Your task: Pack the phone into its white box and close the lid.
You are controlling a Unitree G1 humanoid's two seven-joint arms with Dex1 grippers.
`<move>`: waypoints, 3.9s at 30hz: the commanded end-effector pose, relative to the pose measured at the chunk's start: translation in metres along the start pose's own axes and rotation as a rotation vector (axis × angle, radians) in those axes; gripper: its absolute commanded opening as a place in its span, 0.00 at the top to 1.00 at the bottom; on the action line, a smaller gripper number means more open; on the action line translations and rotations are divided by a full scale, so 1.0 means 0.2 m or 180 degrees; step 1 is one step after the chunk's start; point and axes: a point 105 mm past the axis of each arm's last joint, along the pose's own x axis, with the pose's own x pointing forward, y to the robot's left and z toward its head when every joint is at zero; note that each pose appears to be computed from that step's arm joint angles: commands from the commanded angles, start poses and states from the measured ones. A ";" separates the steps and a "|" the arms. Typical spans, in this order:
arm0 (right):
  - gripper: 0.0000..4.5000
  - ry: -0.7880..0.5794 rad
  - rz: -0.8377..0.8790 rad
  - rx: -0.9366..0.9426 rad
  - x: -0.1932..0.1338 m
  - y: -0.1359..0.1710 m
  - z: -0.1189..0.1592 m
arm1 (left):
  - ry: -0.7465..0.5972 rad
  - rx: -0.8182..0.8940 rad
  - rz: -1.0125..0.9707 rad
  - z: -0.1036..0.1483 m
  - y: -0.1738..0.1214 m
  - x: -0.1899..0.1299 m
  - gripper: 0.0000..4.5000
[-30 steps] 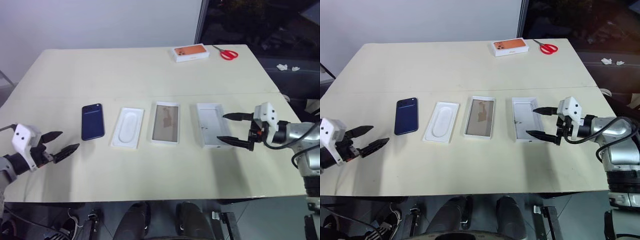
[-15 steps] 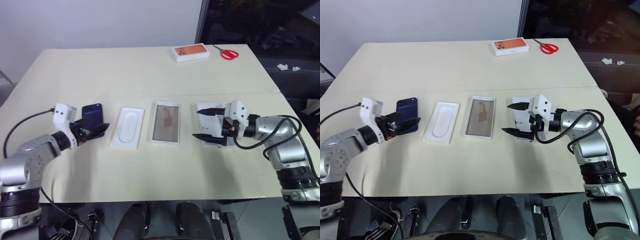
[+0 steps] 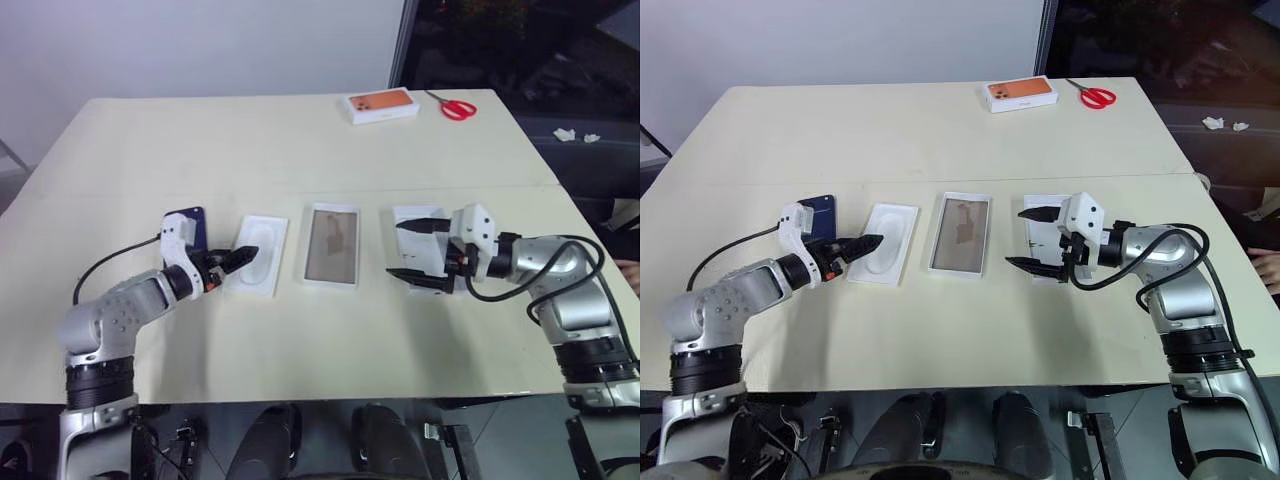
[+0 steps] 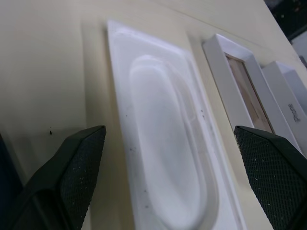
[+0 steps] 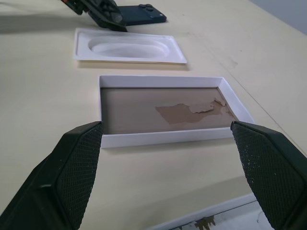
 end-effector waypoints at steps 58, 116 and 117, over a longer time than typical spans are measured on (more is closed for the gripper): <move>1.00 0.0337 0.1029 -0.0041 0.52 0.36 -0.04 | -0.0402 -0.0249 -0.0385 0.25 -0.19 -0.06 1.00; 0.30 0.0076 -0.0056 -0.0225 0.41 -0.04 0.14 | -0.0430 0.0092 -0.0573 0.17 -0.35 -0.08 0.00; 0.37 0.0031 -0.0057 -0.0251 0.44 -0.03 0.17 | -0.0534 0.0206 -0.0562 0.20 -0.34 -0.09 0.00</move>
